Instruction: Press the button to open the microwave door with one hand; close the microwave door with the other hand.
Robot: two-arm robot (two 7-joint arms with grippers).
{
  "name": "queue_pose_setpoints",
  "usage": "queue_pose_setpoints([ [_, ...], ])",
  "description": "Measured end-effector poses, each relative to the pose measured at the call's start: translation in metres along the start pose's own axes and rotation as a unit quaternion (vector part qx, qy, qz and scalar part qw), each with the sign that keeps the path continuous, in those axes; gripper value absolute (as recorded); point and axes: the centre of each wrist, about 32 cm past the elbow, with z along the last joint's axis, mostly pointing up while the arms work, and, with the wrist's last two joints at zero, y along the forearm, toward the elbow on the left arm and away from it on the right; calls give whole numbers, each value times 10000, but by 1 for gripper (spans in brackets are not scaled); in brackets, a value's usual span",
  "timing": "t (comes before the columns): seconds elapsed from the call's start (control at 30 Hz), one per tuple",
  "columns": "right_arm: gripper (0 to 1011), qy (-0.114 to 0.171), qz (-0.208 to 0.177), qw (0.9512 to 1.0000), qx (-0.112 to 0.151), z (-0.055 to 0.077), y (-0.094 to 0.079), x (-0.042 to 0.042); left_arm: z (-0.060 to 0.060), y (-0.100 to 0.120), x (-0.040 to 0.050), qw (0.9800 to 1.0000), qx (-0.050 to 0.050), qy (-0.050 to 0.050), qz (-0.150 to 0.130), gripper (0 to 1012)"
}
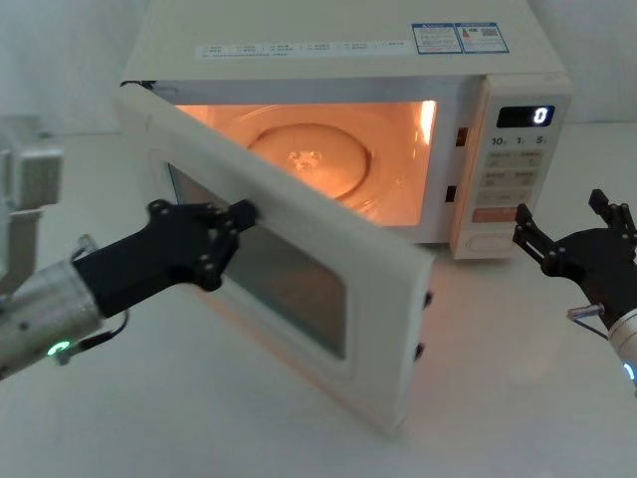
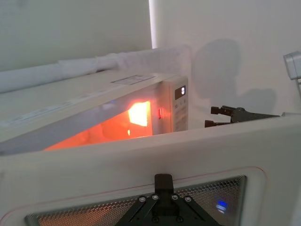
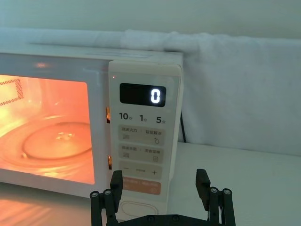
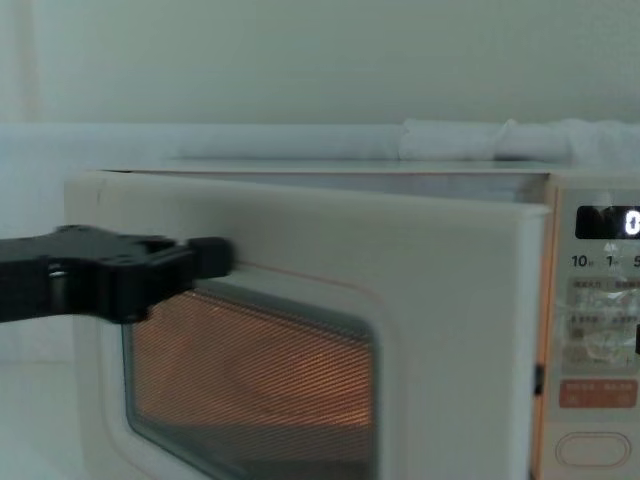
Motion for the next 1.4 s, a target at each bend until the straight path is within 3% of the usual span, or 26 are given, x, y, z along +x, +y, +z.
queue_pose_setpoints([
  [0.2, 1002, 0, 0, 10000, 0, 0, 0, 0, 8, -282, 17, 9999, 45, -76, -93, 0],
  [0.4, 1002, 0, 0, 10000, 0, 0, 0, 0, 3, -547, -8, 9999, 51, -59, -126, 0],
  [0.83, 1002, 0, 0, 10000, 0, 0, 0, 0, 70, -1023, -45, 9998, -118, -123, -95, 0],
  [1.13, 1002, 0, 0, 10000, 0, 0, 0, 0, 107, -1265, -60, 9997, -141, -117, -136, 0],
  [1.4, 1002, 0, 0, 10000, 0, 0, 0, 0, 108, -1407, -87, 10000, -55, -15, -19, 0],
])
